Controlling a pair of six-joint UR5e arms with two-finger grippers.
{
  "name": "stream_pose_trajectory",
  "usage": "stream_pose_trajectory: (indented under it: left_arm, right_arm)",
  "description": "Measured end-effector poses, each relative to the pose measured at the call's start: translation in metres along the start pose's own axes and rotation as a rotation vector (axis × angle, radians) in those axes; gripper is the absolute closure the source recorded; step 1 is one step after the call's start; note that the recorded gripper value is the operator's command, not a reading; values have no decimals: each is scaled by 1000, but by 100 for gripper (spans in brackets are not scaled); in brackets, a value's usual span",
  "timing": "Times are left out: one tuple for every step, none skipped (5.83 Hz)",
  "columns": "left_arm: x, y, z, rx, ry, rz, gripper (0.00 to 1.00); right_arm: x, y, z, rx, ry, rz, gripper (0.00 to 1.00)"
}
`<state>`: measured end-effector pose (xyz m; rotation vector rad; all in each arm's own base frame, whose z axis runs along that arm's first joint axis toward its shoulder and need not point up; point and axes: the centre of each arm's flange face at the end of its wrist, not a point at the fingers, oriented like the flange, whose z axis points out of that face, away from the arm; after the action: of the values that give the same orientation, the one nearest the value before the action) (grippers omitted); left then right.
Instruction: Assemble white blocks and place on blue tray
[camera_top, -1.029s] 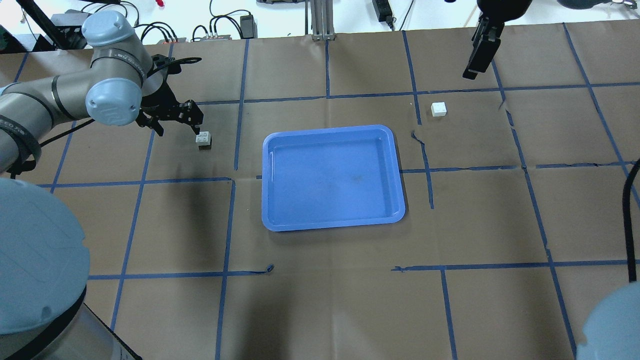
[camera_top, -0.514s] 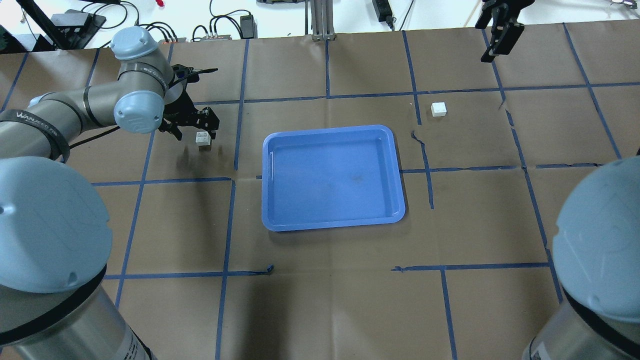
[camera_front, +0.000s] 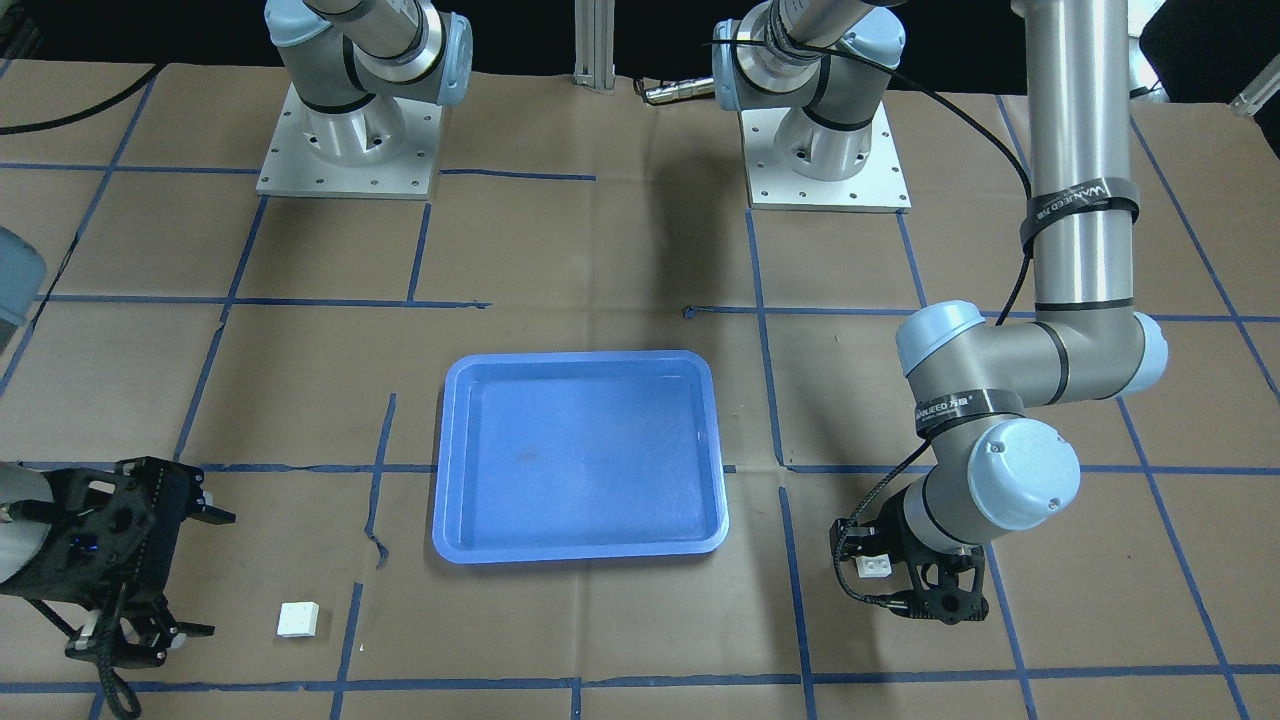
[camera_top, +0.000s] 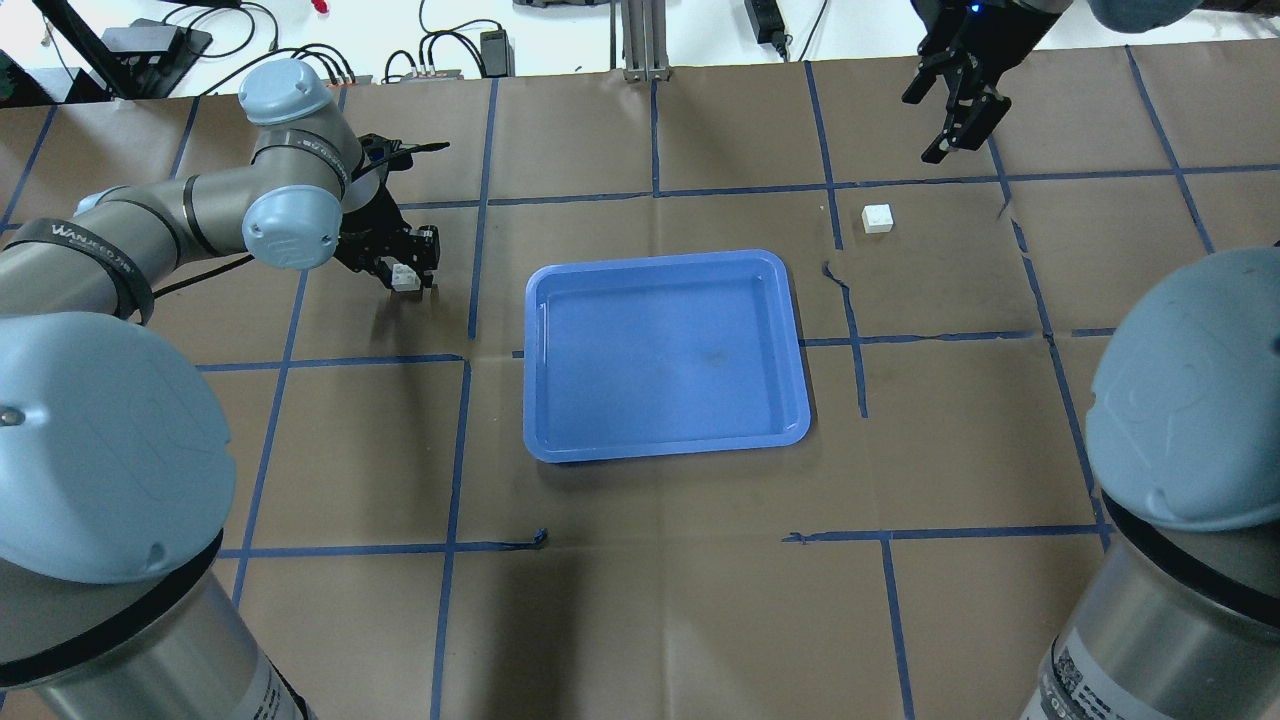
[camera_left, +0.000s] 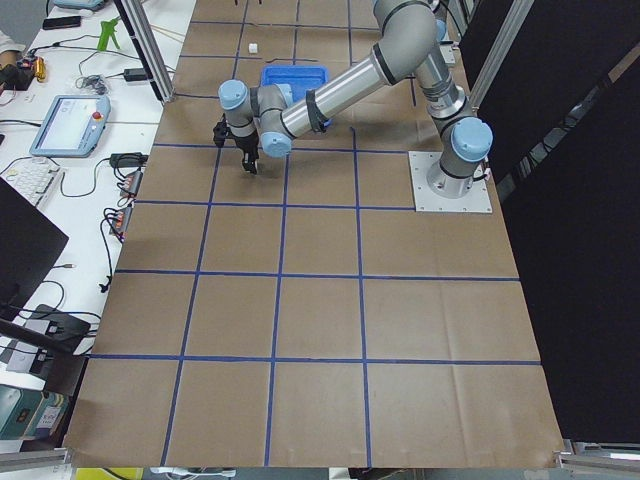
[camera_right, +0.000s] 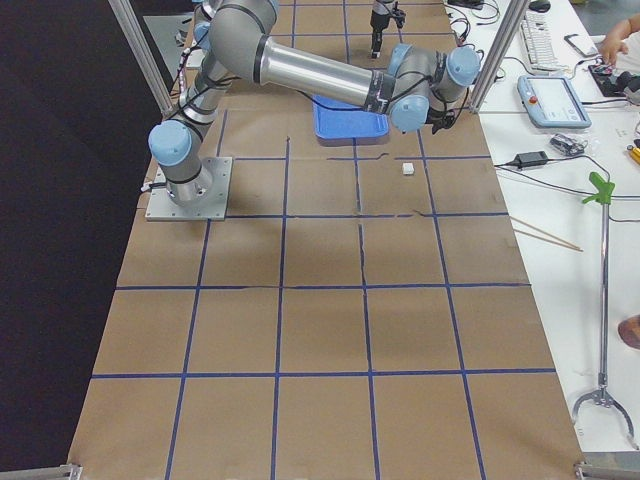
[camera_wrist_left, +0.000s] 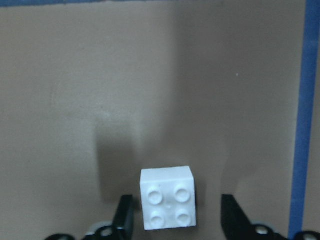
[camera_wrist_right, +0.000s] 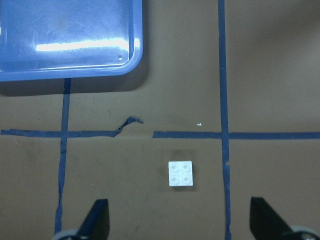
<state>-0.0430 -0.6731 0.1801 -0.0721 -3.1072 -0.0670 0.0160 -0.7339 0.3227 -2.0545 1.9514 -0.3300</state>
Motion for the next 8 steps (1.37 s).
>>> stream_pose_trajectory:
  left_arm:
    - [0, 0, -5, 10, -3, 5, 100]
    - [9, 3, -15, 21, -7, 22, 100]
    - [46, 14, -36, 45, -16, 93, 100]
    - [101, 29, -55, 71, -25, 228, 100]
    - [162, 51, -66, 89, -33, 422, 100]
    - [212, 75, -70, 92, -39, 640, 100]
    - [248, 99, -65, 76, -42, 882, 100]
    - [273, 119, -52, 46, -41, 1106, 100]
  right_arm:
    - [0, 22, 24, 70, 26, -18, 1]
    - [-2, 43, 50, 116, 52, -25, 1]
    - [-3, 60, 76, 139, 64, -36, 1]
    - [-2, 72, 100, 163, 56, -51, 0]
    - [-1, 81, 116, 184, 46, -56, 0]
    - [-1, 86, 126, 191, 37, -54, 0]
    - [0, 90, 134, 195, 26, -50, 0]
    - [0, 93, 143, 201, 16, -43, 4]
